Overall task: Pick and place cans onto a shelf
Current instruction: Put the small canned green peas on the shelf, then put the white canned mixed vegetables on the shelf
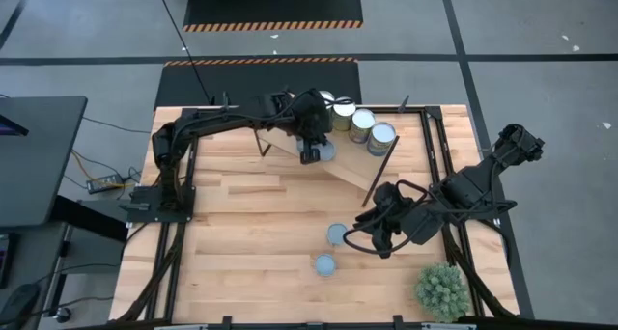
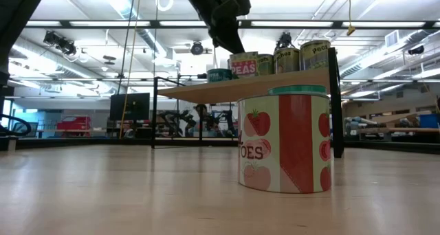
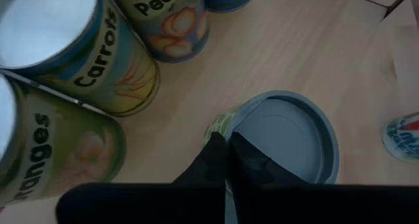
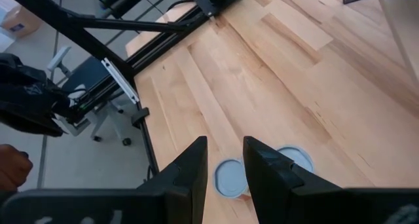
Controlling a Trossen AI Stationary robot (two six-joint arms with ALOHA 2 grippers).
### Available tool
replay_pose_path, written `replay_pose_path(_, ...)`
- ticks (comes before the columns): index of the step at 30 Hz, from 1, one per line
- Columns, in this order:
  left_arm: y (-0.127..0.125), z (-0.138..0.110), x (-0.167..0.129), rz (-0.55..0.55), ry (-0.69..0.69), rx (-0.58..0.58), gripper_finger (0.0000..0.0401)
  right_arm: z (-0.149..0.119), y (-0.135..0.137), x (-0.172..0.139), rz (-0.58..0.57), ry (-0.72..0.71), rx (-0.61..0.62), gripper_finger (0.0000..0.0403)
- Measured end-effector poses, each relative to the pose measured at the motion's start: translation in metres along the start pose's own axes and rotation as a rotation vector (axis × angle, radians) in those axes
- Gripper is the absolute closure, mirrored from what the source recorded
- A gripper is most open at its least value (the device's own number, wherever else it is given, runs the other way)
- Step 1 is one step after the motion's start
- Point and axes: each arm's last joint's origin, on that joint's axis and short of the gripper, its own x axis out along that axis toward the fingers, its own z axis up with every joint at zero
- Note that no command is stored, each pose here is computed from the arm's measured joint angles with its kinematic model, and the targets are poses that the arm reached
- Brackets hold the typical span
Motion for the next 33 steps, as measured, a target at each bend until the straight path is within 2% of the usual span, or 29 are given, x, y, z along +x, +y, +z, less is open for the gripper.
replay_pose_path(13,0.002,-0.001,0.0,0.002,0.001,0.039,0.0387,0.001,-0.001,0.001,-0.003,-0.003,0.004,0.0298)
replay_pose_path(25,0.002,-0.001,0.0,0.058,0.02,0.061,0.0304,0.002,0.0,0.001,0.001,-0.006,0.004,0.0298)
replay_pose_path(33,-0.01,0.008,-0.003,0.055,-0.042,0.098,0.0288,0.002,0.0,0.001,0.001,-0.006,0.004,0.0298)
